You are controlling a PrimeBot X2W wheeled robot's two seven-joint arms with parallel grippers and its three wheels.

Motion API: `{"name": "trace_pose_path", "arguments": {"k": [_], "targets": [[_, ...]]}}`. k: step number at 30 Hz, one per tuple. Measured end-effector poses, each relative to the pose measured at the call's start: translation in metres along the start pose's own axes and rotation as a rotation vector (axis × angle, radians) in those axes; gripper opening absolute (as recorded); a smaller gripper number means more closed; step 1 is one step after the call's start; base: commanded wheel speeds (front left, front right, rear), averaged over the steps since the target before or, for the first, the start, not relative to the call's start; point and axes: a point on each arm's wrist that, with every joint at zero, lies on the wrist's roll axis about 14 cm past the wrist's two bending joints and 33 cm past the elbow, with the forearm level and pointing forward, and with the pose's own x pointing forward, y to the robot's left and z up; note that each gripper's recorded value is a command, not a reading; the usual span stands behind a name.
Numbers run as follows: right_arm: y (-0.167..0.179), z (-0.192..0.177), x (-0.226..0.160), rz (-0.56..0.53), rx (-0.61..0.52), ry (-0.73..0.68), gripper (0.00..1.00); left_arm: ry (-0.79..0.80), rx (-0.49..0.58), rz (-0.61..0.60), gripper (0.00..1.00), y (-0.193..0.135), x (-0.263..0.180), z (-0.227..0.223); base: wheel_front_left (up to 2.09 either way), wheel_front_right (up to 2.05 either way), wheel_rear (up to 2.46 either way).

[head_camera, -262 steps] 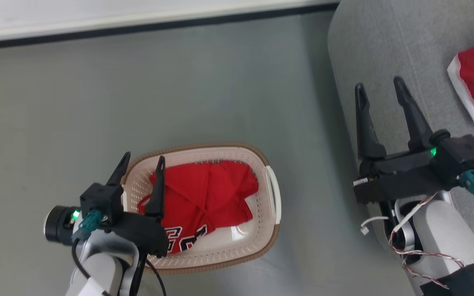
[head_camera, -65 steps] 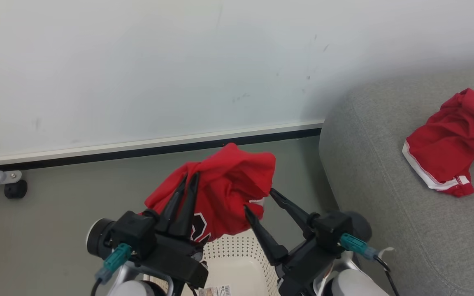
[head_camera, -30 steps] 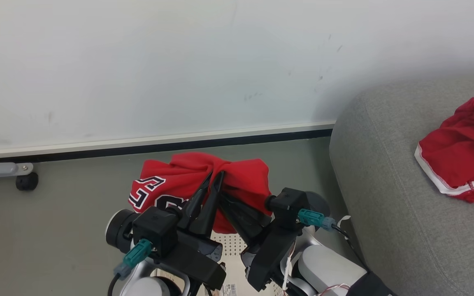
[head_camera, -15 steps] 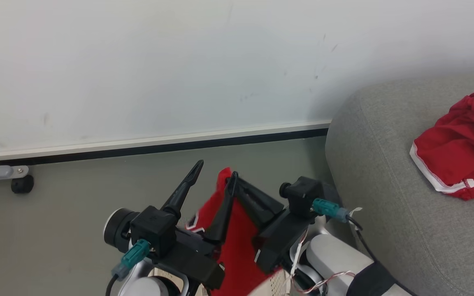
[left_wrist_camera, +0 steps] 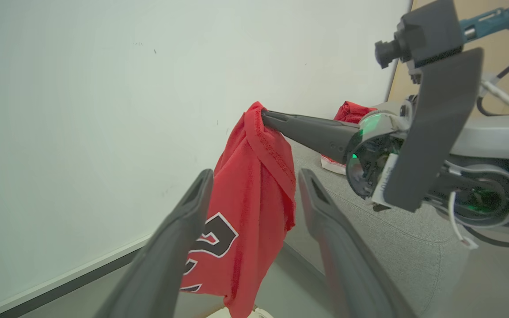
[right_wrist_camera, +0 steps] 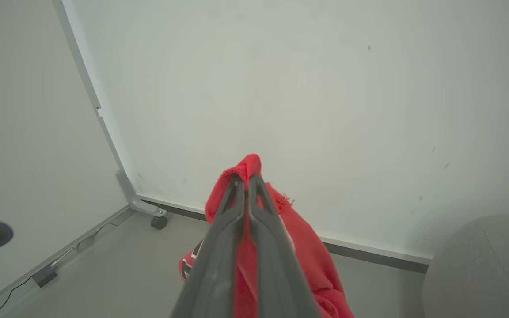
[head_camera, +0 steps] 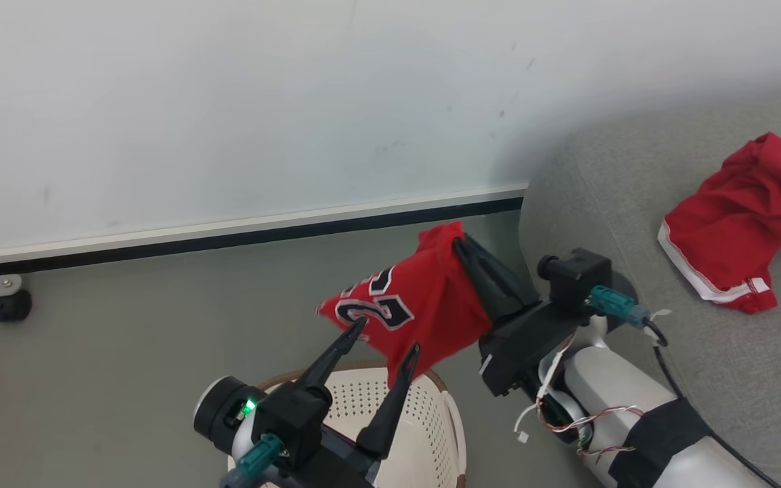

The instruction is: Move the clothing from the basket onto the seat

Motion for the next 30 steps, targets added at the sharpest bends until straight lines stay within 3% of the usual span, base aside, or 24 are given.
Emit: {"name": "trace_pose_path", "arguments": {"k": [18,30], "targets": [[-0.081,0.006,-0.040,-0.237,-0.039,-0.010,0.00,0.096,0.015,-0.171,1.00,-0.039,0.009,-0.031,0.00,0.00,0.00],[-0.147,0.020,-0.100,-0.474,-0.087,-0.031,0.00,0.143,0.004,-0.323,1.00,-0.073,0.027,-0.048,0.00,0.00,0.00]]}}
